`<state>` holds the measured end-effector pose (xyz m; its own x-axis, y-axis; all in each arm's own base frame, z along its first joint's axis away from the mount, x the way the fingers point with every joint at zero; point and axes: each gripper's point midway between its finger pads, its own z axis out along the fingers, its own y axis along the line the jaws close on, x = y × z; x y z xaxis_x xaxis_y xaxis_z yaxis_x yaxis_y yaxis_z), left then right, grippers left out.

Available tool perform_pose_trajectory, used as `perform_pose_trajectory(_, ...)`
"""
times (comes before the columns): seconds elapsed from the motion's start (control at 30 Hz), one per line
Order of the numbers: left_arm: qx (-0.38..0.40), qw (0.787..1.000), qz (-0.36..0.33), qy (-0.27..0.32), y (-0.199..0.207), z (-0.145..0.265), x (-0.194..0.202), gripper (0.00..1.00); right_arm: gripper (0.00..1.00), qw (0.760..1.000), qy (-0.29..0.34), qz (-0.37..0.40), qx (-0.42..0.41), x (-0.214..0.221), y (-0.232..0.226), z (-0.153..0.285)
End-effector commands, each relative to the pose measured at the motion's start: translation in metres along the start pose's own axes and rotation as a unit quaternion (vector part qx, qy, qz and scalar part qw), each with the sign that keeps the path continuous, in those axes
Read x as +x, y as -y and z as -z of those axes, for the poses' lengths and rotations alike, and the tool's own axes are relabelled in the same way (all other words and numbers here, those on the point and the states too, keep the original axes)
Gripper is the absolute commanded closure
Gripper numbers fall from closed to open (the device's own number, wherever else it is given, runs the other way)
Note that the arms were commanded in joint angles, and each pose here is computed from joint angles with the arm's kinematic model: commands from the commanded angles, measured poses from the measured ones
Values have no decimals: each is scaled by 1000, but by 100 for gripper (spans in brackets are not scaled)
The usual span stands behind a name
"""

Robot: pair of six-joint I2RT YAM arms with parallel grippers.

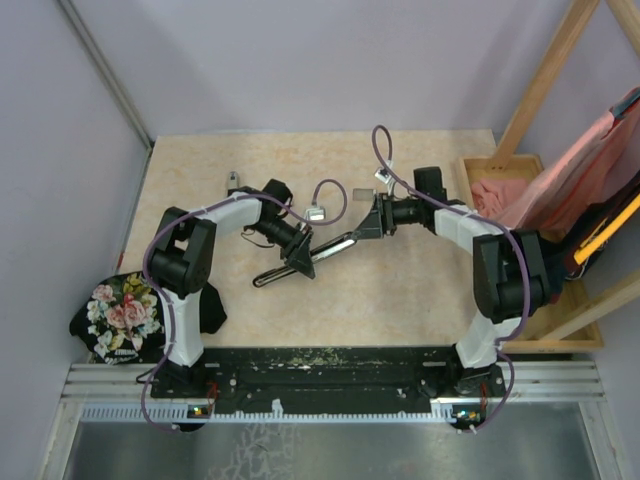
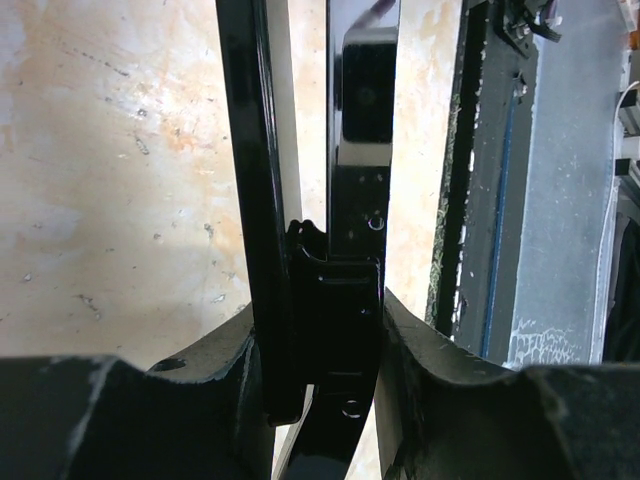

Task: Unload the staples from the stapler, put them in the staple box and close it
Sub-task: Unload the staple at the center of the board.

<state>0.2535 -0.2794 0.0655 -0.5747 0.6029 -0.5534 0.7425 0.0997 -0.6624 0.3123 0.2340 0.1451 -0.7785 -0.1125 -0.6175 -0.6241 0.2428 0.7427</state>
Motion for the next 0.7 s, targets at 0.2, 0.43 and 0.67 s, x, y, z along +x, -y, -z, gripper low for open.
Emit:
perform_pose_trajectory(0.2,-73,997,-9,4,-20,8,-11,100,39,995,58,68,43,-48,-14,24)
perform_pose_trajectory(0.43,-165,986,-24,7,-44,20,-19,100,36,991,78,44,103,-54,12,32)
perform_pose_trajectory(0.67,-286,955,-75,-14,-64,28,-24,100,35,983,90,31,156,-57,34,40)
